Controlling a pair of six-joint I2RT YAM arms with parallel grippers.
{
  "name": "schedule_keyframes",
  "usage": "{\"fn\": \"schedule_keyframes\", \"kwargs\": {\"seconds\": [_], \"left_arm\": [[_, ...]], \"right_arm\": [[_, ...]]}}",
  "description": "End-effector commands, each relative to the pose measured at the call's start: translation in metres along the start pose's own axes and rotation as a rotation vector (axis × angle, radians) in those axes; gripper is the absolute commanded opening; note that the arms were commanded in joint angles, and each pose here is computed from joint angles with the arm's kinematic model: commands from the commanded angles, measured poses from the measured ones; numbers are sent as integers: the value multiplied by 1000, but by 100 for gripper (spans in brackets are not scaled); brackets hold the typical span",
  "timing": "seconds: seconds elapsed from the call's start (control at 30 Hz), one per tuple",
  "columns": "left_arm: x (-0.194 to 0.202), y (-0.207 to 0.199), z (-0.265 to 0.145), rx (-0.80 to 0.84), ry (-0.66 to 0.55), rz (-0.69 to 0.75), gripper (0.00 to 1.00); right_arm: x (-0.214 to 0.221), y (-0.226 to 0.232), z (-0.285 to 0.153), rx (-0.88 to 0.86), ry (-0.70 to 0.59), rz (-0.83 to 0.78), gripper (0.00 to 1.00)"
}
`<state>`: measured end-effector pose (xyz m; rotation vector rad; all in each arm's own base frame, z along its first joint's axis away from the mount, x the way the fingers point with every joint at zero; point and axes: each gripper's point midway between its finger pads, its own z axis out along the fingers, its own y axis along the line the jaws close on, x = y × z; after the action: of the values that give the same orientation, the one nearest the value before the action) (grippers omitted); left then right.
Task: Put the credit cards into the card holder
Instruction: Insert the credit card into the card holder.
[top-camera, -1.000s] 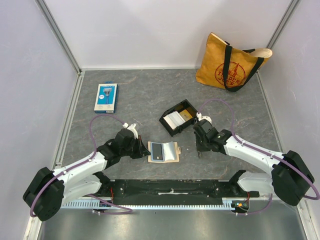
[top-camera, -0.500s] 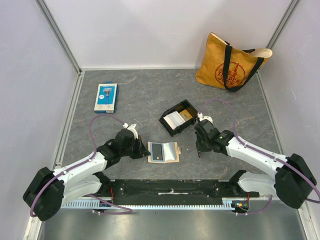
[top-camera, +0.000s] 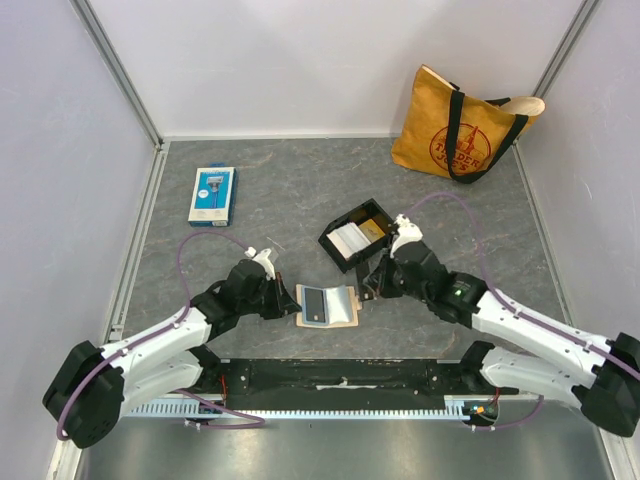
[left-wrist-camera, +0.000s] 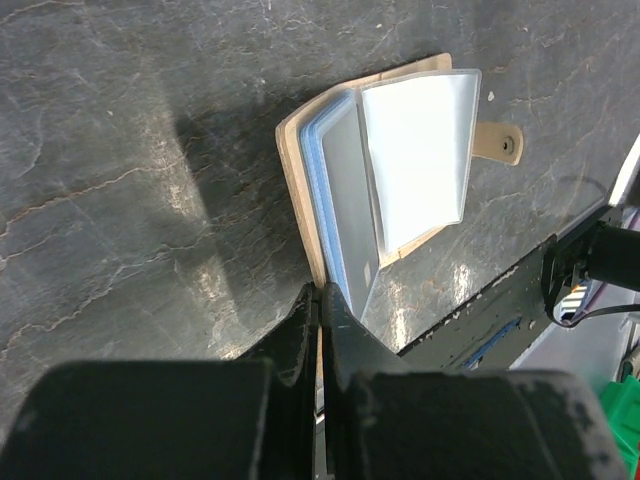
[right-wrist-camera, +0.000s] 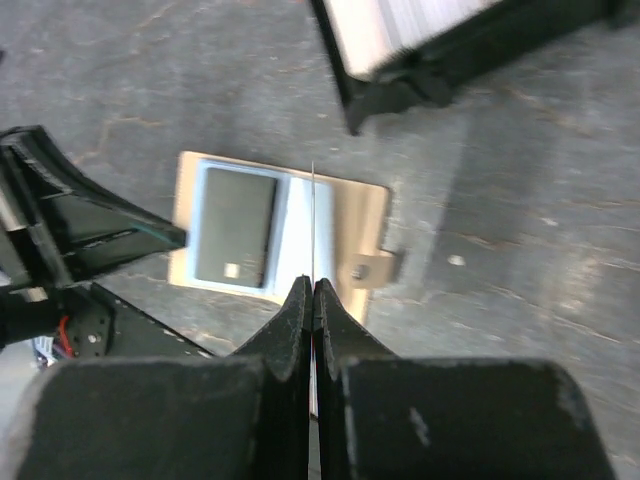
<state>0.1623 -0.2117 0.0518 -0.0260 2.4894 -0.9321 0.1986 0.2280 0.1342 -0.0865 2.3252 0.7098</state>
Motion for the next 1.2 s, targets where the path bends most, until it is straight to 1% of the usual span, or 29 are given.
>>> {"fn": "schedule_keyframes", "kwargs": {"seconds": [0.0,0.1,0.17,0.3,0.47,0.5,1.17], "left_arm": [[-4,-16,-3,67,-6,-14,2],[-5,-19,-3,78,-10,-22,2],[-5,-20,-4,81,-12,-28,2],[-7,-23,-5,95,-25,-41,2],[-8,-24,-5,95,-29,-51,2],[-9,-23,-5,94,-30,-52,2],[-8,-22,-4,91,-33,-60,2]], "right_arm": [[-35,59,6,-61,-216,74,0],[-33,86,13,-8,-308,54,0],[-31,100,20,2,-331,54,0],[-22,112,38,19,-353,67,0],[-7,113,58,55,-336,32,0],[-8,119,60,38,-343,45,0],[18,122,82,27,-275,11,0]]}}
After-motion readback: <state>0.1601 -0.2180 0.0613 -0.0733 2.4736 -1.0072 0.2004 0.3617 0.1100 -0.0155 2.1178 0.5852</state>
